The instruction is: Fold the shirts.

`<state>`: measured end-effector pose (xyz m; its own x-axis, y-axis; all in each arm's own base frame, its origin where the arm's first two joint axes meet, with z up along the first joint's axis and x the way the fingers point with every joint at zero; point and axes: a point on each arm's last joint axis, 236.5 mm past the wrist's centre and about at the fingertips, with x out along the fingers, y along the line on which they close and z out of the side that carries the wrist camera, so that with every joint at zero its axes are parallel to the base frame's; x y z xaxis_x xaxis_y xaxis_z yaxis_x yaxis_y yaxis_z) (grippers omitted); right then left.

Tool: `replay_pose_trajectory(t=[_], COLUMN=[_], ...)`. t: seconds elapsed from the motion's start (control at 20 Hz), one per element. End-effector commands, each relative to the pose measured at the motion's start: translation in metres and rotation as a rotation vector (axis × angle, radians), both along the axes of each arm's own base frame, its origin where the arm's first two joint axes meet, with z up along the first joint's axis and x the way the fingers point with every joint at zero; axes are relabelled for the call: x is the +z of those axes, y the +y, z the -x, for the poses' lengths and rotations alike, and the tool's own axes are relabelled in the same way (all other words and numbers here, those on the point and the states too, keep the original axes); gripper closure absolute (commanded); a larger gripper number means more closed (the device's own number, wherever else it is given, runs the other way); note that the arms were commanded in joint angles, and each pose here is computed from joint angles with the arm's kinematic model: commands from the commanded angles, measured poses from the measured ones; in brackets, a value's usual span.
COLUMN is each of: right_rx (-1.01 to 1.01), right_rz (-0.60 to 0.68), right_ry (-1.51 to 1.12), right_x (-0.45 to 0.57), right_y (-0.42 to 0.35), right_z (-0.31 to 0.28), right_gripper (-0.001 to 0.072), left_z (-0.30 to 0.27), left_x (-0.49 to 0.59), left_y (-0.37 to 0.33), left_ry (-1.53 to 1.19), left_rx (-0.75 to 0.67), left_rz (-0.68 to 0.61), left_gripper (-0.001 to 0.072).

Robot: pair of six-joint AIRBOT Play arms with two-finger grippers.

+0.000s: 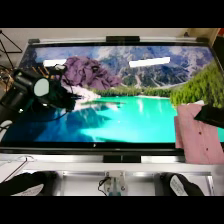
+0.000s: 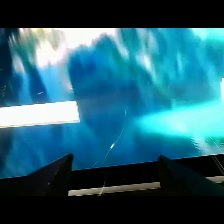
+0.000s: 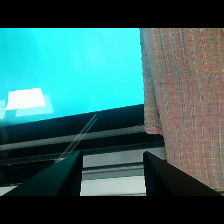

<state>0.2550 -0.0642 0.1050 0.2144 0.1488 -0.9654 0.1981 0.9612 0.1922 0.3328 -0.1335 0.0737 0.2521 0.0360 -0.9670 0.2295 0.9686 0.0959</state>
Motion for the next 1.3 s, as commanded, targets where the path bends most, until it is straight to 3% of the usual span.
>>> replay_pose_trajectory(t=[0.0,0.8,1.0,1.15,1.25], right_rx=[0.000,-0.004,-0.035,-0.053,-0.060], right_rz=[0.000,0.008,0.057,-0.005,-0.029], right_ry=[0.001,-0.019,-0.143,-0.193,-0.248], right_x=[0.000,0.001,0.008,0.014,0.021], right_y=[0.000,-0.002,-0.015,-0.003,0.002], right_z=[0.000,-0.005,-0.033,-0.045,-0.057], right_gripper=[0.0211,0.0211,0.0211,0.0211,0.0211], left_z=[0.000,-0.001,-0.031,-0.073,-0.114], left_x=[0.000,0.000,0.010,0.027,0.031], left_y=[0.000,0.000,-0.028,-0.051,-0.048], left_ry=[0.001,-0.005,-0.134,-0.309,-0.400], left_rx=[0.001,0.000,-0.007,0.000,0.033], left_rz=[0.000,0.003,0.124,0.233,0.270], left_gripper=[0.0091,0.0091,0.0092,0.0090,0.0020])
